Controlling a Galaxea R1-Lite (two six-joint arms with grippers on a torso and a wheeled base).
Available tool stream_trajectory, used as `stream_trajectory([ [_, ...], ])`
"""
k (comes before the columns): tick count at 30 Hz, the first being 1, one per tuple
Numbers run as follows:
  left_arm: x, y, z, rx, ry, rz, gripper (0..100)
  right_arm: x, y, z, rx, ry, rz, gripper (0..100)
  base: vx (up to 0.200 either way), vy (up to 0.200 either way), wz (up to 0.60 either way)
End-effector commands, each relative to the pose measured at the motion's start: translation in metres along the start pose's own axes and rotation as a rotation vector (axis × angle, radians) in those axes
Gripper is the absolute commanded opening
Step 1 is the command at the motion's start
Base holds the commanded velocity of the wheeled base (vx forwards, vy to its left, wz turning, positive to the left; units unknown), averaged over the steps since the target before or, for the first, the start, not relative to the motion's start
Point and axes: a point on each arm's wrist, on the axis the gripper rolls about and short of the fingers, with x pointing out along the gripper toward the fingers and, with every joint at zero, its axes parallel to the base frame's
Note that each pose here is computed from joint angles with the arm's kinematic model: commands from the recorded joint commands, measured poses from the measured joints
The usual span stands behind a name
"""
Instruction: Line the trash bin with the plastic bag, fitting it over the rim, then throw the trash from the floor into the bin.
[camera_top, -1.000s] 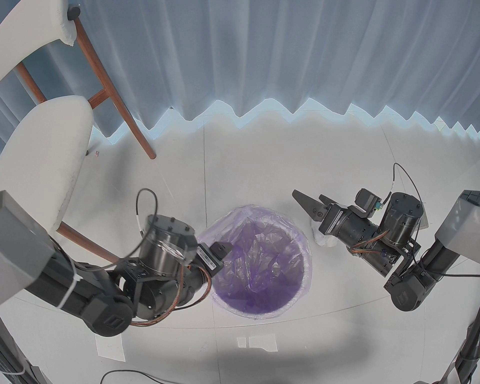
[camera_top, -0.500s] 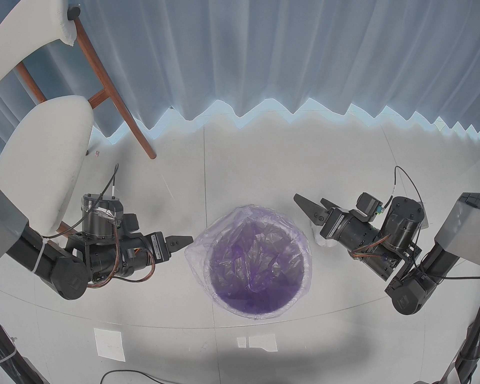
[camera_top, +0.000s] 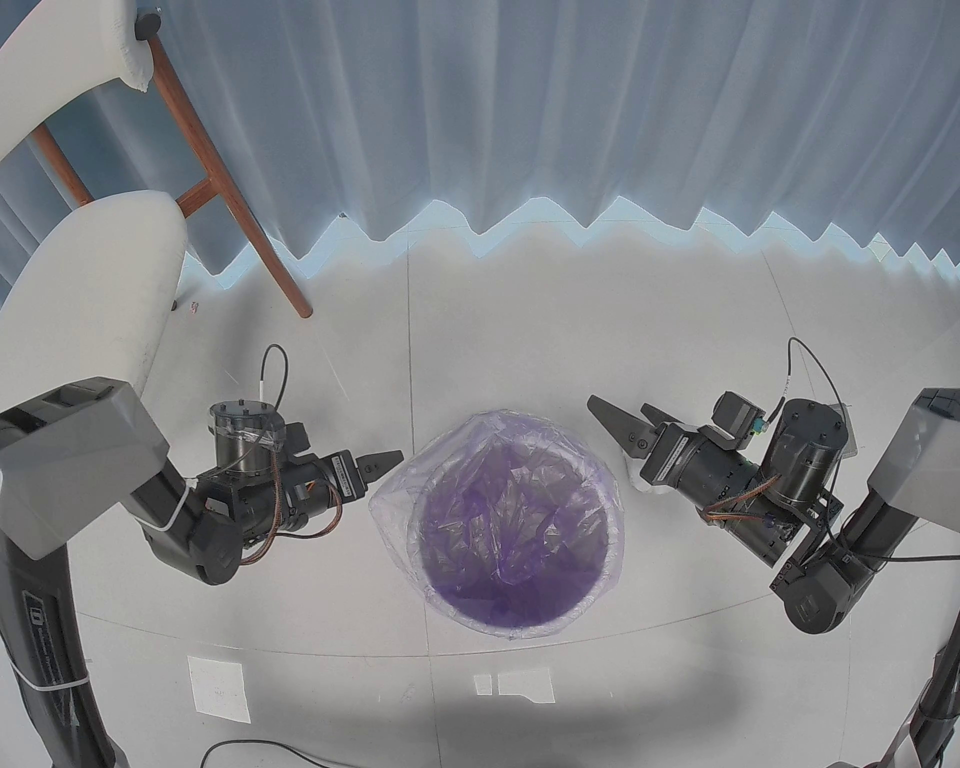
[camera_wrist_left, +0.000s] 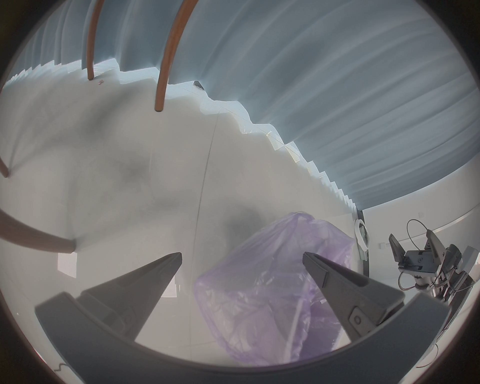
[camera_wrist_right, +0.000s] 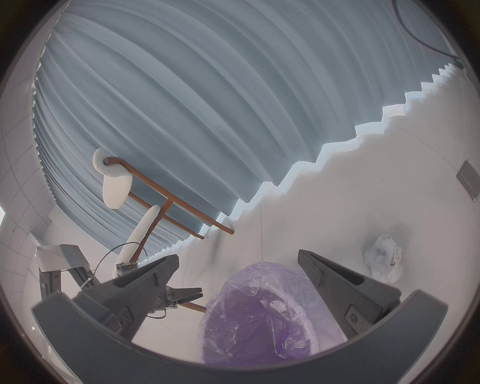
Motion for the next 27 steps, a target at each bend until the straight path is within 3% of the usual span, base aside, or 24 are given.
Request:
stream_trajectory([
  [1, 0.029, 0.01, -0.017, -0.005, 0.049, -0.028, 100, 0.0, 0.0, -0.001, 0.001, 0.003, 0.0, 100, 0.0, 0.0, 0.0],
  [13, 0.063, 0.012, -0.029, 0.0, 0.072, -0.063, 100, 0.004, -0.002, -0.004, 0.001, 0.001, 0.002, 100, 0.0, 0.0, 0.0],
  [14, 0.064, 0.013, -0.031, 0.0, 0.075, -0.063, 0, 0.004, -0.002, -0.004, 0.001, 0.001, 0.002, 100, 0.0, 0.0, 0.0],
  [23, 0.072, 0.016, -0.033, -0.01, 0.066, -0.051, 0, 0.006, -0.004, -0.007, 0.0, 0.008, -0.002, 100, 0.0, 0.0, 0.0],
  [27, 0.083, 0.027, -0.043, -0.015, 0.06, 0.01, 0, 0.007, -0.005, -0.01, -0.001, 0.008, 0.002, 100, 0.0, 0.0, 0.0],
])
